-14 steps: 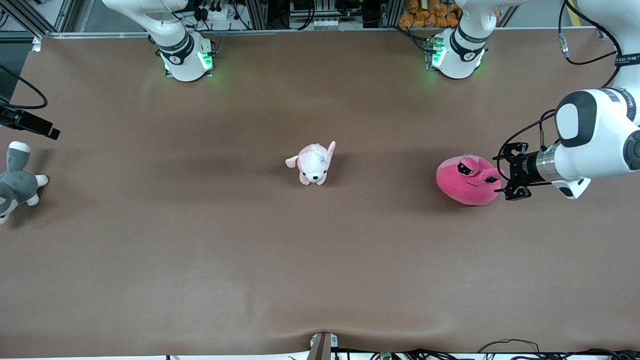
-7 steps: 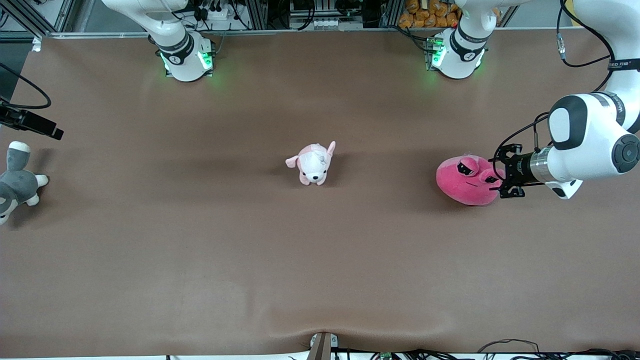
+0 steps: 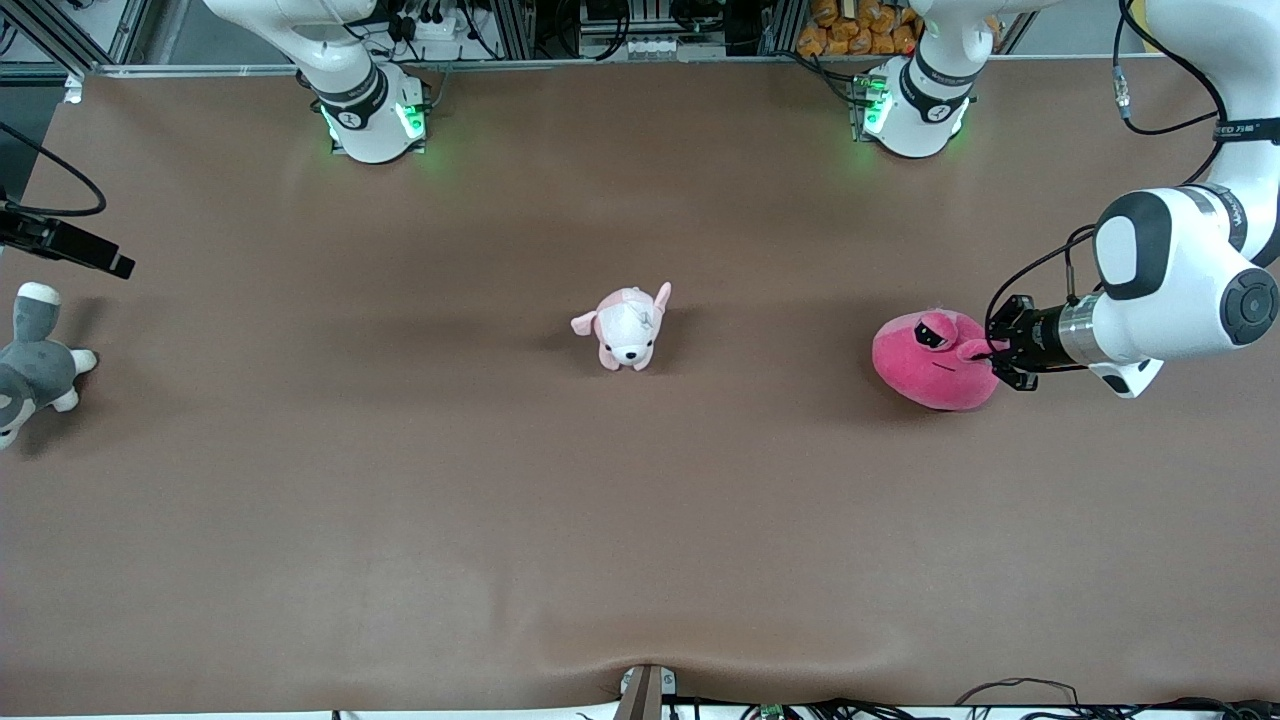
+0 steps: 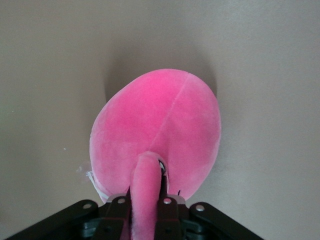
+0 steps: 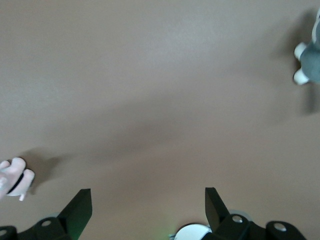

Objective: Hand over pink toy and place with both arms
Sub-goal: 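Carry the pink plush toward the right gripper while the right gripper reaches it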

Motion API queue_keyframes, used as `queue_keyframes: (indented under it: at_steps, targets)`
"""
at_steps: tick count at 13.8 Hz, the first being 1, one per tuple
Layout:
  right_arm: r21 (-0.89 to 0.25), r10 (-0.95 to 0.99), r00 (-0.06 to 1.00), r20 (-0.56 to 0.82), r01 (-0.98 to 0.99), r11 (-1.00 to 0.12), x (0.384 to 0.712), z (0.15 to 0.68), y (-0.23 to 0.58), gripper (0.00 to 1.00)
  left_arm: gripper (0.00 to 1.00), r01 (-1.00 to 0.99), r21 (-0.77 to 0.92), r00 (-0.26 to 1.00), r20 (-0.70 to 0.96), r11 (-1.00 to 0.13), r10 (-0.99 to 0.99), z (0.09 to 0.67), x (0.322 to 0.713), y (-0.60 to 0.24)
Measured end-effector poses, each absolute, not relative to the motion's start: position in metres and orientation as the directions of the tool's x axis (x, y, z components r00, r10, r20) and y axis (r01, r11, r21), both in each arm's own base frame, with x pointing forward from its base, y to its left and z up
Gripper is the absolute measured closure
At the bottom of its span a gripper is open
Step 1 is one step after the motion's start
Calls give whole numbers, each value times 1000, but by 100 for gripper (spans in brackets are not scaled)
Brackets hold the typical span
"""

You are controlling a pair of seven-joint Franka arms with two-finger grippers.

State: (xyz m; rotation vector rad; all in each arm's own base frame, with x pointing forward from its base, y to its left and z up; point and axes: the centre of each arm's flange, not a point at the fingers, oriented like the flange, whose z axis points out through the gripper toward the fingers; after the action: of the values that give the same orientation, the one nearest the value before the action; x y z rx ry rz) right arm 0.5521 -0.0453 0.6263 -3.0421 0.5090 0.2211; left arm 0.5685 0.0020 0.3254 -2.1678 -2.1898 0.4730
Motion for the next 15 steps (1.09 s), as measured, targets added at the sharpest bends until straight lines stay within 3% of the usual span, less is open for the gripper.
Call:
queue_keyframes:
  at_steps: [4,9,12,15]
  targets:
    - [-75,-500,834,-234,-528,-846,551,626,-2,0,86,982,-187,-38,-213,-3,976,363,584,-6]
    - [-20,-659,697,-282,-691,-722,543,629,94,0,88,988,-156,-56,-326,4,944,490,601,-86]
    - [25,-771,528,-355,-820,-572,532,632,147,0,88,989,-134,-107,-377,60,920,553,595,-163]
    - [83,-876,325,-358,-923,-376,522,630,219,0,88,981,-171,-149,-385,88,911,569,577,-227]
